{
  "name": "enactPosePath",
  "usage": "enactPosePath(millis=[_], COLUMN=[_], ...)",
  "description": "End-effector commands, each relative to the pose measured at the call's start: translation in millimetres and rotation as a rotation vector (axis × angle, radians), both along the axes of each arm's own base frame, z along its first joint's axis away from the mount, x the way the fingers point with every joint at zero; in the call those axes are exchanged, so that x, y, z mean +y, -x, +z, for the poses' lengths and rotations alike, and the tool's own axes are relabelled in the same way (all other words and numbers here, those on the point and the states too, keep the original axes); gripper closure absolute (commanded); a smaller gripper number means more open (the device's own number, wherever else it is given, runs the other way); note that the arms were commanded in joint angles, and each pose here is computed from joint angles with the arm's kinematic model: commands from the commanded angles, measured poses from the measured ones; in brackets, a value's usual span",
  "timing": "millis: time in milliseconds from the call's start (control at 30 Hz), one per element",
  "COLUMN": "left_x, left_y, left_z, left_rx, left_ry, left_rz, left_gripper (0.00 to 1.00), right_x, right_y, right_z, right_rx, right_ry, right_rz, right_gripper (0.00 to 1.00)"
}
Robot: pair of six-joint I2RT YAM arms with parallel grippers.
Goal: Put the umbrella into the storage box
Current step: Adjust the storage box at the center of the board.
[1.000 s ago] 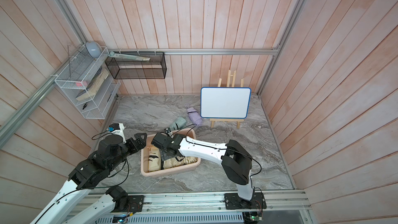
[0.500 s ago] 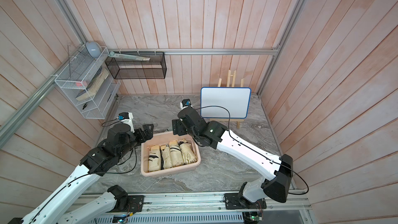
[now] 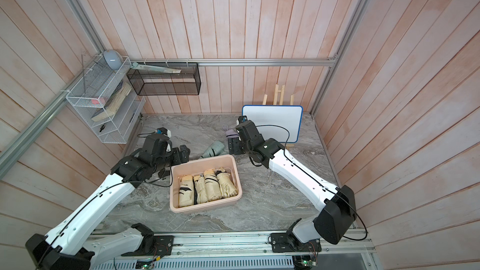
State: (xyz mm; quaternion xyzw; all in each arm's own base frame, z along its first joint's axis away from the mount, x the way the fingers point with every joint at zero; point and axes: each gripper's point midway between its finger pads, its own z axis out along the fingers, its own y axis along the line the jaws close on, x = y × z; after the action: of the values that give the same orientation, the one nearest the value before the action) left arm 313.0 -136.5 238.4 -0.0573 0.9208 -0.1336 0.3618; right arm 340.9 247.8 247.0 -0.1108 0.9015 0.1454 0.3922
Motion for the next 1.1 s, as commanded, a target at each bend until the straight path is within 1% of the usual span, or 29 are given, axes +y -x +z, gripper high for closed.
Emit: enactPosePath(millis=[0,100,233,333,400,433,600,733,800,900,1000,1033,1067], left_x=[-27,-49,-79,-91,-99,-102,-124,-130,-135,-141,-142,-143,-144], left_y=[-27,-49,-69,-77,-73,-69,-29,-9,1,17,19,13,4], left_z=[-2,-11,-18,-40,-58,-64,-88,-93,-92,-97,-96,-90,-83], left_rx=[0.037,0.068,0.048,0.127,0.209,0.231,0.288,0.315,0.311,0.337,0.341,0.317,0.285], left_ry=[0.055,0.06,0.035,-0.017,-0.043,-0.057,-0.144,-0.12,-0.104,-0.07,-0.059,-0.055,-0.055], left_rz=[-0.034,-0.093,-0.262,-0.348,-0.396,-0.413,-0.559,-0.582,-0.61,-0.658,-0.653,-0.642,-0.616], left_gripper=[0.05,0.08,0.11,0.17,0.22,0.23,0.26,0.29,0.29,0.29,0.28,0.26,0.21], right_x=[-2,-12,-25,-31,-37,-39,-53,-60,-64,-66,-68,-69,-70], right_y=[-11,-20,-27,-31,-33,-34,-40,-44,-45,-45,-44,-44,-44], right_z=[-4,-3,-2,0,0,1,-1,-4,-7,-14,-16,-15,-14], right_rx=[-0.012,-0.027,-0.043,-0.056,-0.062,-0.064,-0.075,-0.074,-0.07,-0.055,-0.051,-0.053,-0.056], right_ry=[0.009,0.034,0.033,0.029,0.04,0.043,0.03,0.022,0.019,0.015,0.012,0.011,0.011], right_rz=[0.037,0.037,0.033,0.032,0.027,0.025,0.013,0.011,0.009,0.009,0.008,0.006,0.004], right_gripper=[0.16,0.16,0.16,0.16,0.16,0.16,0.16,0.16,0.16,0.16,0.16,0.16,0.16])
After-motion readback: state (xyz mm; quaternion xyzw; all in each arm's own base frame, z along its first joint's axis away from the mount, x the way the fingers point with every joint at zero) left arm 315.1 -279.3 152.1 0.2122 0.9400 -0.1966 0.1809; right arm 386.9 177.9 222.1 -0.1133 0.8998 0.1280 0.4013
